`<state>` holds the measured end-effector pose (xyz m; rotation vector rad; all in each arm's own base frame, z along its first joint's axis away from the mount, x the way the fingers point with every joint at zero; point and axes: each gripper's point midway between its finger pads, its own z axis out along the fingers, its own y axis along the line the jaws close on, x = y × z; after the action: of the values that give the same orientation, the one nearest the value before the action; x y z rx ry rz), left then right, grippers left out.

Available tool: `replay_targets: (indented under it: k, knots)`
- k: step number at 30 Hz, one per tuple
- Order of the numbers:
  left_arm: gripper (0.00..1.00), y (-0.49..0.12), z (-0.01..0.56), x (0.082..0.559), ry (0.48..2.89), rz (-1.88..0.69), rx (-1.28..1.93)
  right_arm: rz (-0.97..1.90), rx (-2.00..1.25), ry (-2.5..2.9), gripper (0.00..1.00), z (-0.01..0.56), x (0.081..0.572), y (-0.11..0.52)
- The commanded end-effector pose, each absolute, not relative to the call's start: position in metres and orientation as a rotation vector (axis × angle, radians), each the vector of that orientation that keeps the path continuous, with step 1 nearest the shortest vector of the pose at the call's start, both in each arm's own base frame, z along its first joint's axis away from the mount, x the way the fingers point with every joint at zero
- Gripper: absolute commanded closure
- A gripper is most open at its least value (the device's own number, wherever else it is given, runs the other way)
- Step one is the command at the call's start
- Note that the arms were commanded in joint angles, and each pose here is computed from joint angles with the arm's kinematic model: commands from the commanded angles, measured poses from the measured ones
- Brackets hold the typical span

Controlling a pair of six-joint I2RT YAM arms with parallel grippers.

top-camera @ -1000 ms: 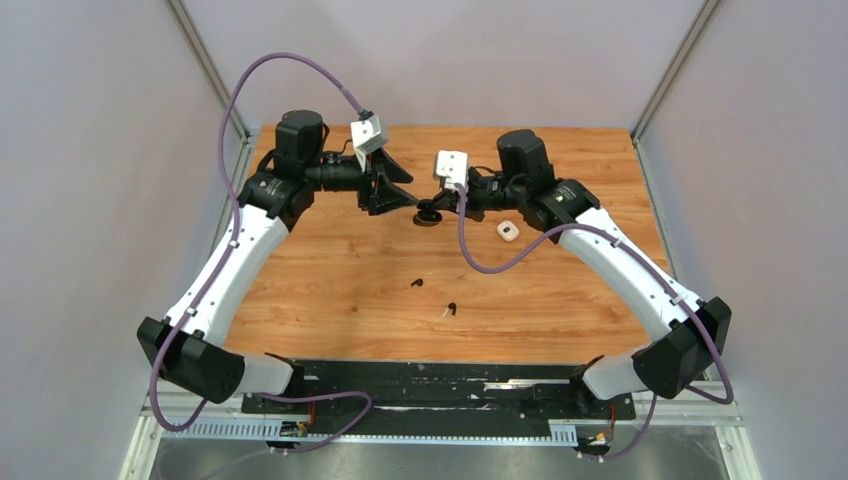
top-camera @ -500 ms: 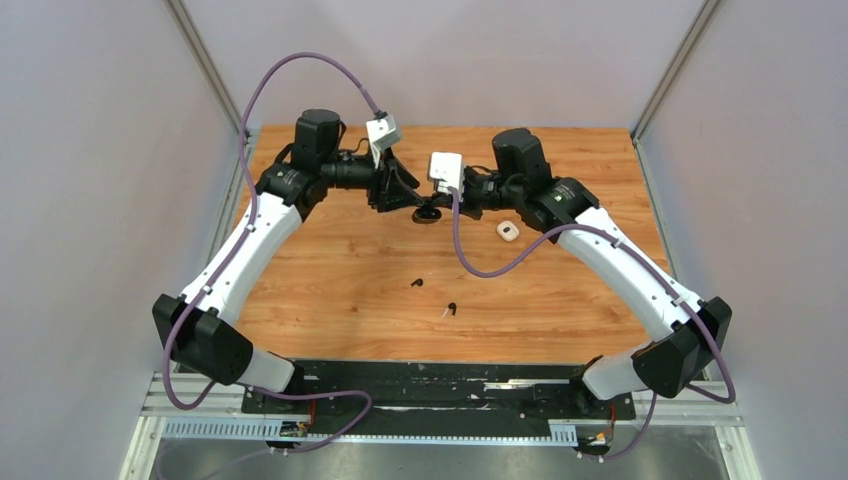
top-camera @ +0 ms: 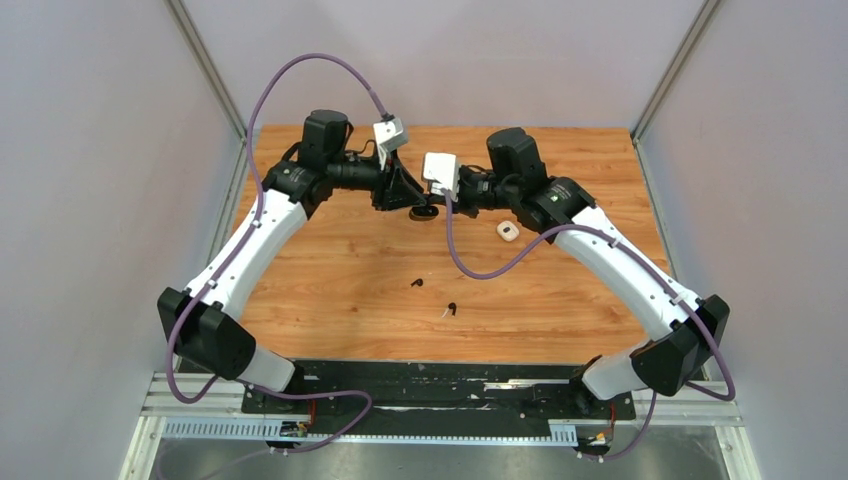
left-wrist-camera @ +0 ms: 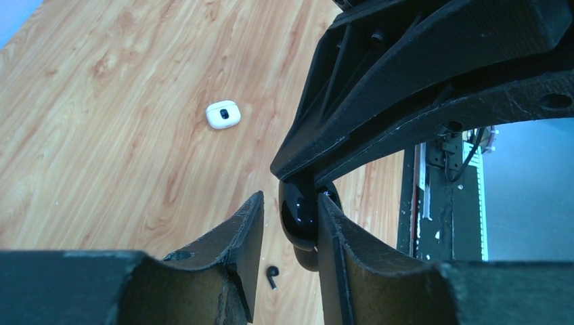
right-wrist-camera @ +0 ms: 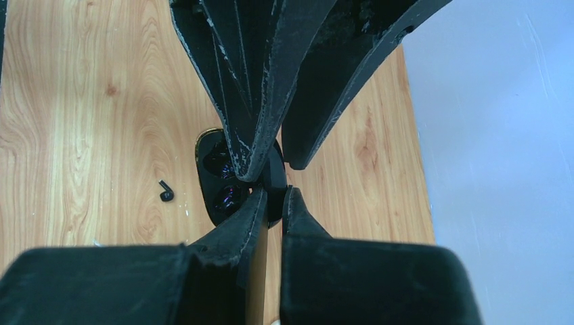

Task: Insert the wireless bluetooth earbuds into the charging case
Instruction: Adjust the charging case.

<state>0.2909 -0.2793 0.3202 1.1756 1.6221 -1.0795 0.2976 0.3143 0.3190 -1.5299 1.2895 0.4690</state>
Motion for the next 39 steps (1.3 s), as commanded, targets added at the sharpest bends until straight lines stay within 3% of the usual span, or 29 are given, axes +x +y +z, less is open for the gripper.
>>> replay_targets:
  k: [1, 11, 14, 18, 22, 29, 32, 39]
  knots:
    - [0.62, -0.281, 0.333, 0.295, 1.572, -1.043, 1.198, 0.441, -1.503, 1.198, 1.0, 0.348, 0.3, 0.323]
    - [1.0, -0.284, 0.33, 0.289, 1.565, -1.088, 1.215, 0.446, -1.509, 1.19, 1.0, 0.347, 0.298, 0.325]
    - [1.0, -0.283, 0.327, 0.29, 1.575, -1.079, 1.207, 0.448, -1.504, 1.193, 0.99, 0.347, 0.299, 0.326]
    - [1.0, -0.28, 0.328, 0.293, 1.557, -1.028, 1.2, 0.456, -1.434, 1.242, 0.56, 0.357, 0.303, 0.322]
    - [1.0, -0.275, 0.329, 0.295, 1.521, -0.97, 1.193, 0.523, -1.312, 1.276, 0.37, 0.389, 0.303, 0.307]
    - [1.0, -0.272, 0.333, 0.295, 1.45, -0.955, 1.118, 0.71, -1.028, 1.412, 0.3, 0.431, 0.304, 0.267]
    - [1.0, -0.27, 0.359, 0.292, 1.333, -0.939, 1.033, 0.758, -0.943, 1.538, 0.3, 0.402, 0.304, 0.252]
    - [1.0, -0.262, 0.36, 0.286, 1.295, -0.939, 0.919, 0.897, -1.005, 1.704, 0.31, 0.303, 0.275, 0.244]
